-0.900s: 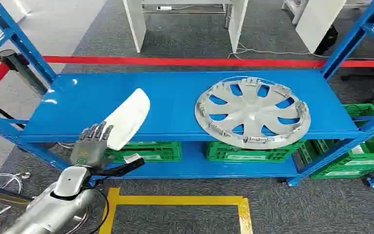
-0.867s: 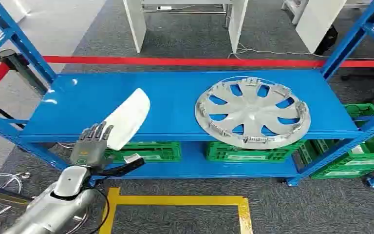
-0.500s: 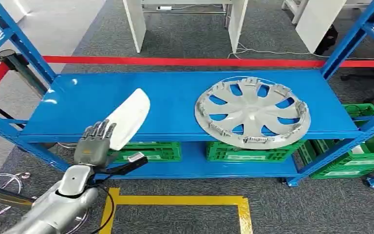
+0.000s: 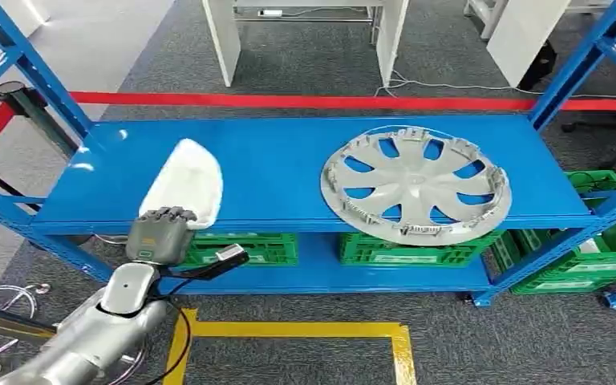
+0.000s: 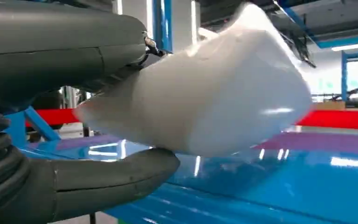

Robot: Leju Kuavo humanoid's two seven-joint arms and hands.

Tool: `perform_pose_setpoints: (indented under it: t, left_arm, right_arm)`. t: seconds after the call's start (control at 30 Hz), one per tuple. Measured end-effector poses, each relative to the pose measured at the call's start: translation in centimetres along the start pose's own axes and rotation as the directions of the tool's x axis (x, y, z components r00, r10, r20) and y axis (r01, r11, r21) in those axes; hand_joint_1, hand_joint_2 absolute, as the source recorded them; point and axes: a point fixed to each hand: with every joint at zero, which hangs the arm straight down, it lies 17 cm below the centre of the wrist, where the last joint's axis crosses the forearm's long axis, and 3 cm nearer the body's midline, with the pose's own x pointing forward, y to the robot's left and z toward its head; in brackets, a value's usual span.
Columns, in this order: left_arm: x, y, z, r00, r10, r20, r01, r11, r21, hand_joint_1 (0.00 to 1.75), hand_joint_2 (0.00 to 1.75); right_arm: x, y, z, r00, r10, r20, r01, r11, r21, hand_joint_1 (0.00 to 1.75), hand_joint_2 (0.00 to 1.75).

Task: Take the parts from the cabinet and place them on the table.

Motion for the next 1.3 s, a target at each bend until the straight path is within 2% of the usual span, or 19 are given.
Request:
perform_pose_setpoints:
  t: [0.23, 0.4, 0.53, 0.73, 1.03, 1.17, 1.3]
  left_arm:
    - [-0.2, 0.3, -0.1, 1.000, 0.000, -0.008, 0.000, 1.000, 0.013, 1.75, 1.75]
    - [-0.9, 1.8, -0.5, 1.000, -0.006, -0.020, 0.007, 0.997, 0.074, 1.75, 1.75]
    - [-1.7, 5.3, -1.3, 0.996, -0.084, -0.012, 0.085, 0.978, 0.191, 1.75, 1.75]
    - [-4.6, 11.9, -3.1, 0.980, -0.177, -0.085, 0.196, 0.917, 0.346, 1.75, 1.75]
    - [-3.8, 16.2, -3.9, 0.949, -0.313, -0.032, 0.294, 0.844, 0.448, 1.75, 1.75]
    - [-2.5, 16.2, -3.8, 0.931, -0.362, 0.044, 0.304, 0.838, 0.454, 1.75, 1.75]
    - [-2.3, 16.0, -3.9, 0.938, -0.334, 0.089, 0.266, 0.862, 0.431, 1.75, 1.75]
  right_arm:
    - [0.1, 0.0, 0.0, 1.000, -0.001, 0.004, 0.001, 1.000, 0.001, 0.00, 0.00]
    - [0.1, -0.1, 0.0, 1.000, -0.005, 0.008, 0.005, 1.000, -0.003, 0.00, 0.00]
    - [0.4, -0.1, -0.1, 1.000, 0.001, 0.018, -0.001, 1.000, -0.012, 0.00, 0.00]
    - [1.4, 0.6, -0.3, 1.000, 0.013, 0.027, -0.013, 1.000, -0.004, 0.00, 0.00]
    - [3.1, 1.6, -0.4, 0.998, 0.011, 0.055, -0.012, 1.000, 0.022, 0.00, 0.00]
    - [3.7, 1.8, -0.4, 0.998, 0.011, 0.063, -0.013, 1.000, 0.027, 0.00, 0.00]
    - [4.0, 2.0, -0.4, 0.997, 0.013, 0.070, -0.015, 0.999, 0.030, 0.00, 0.00]
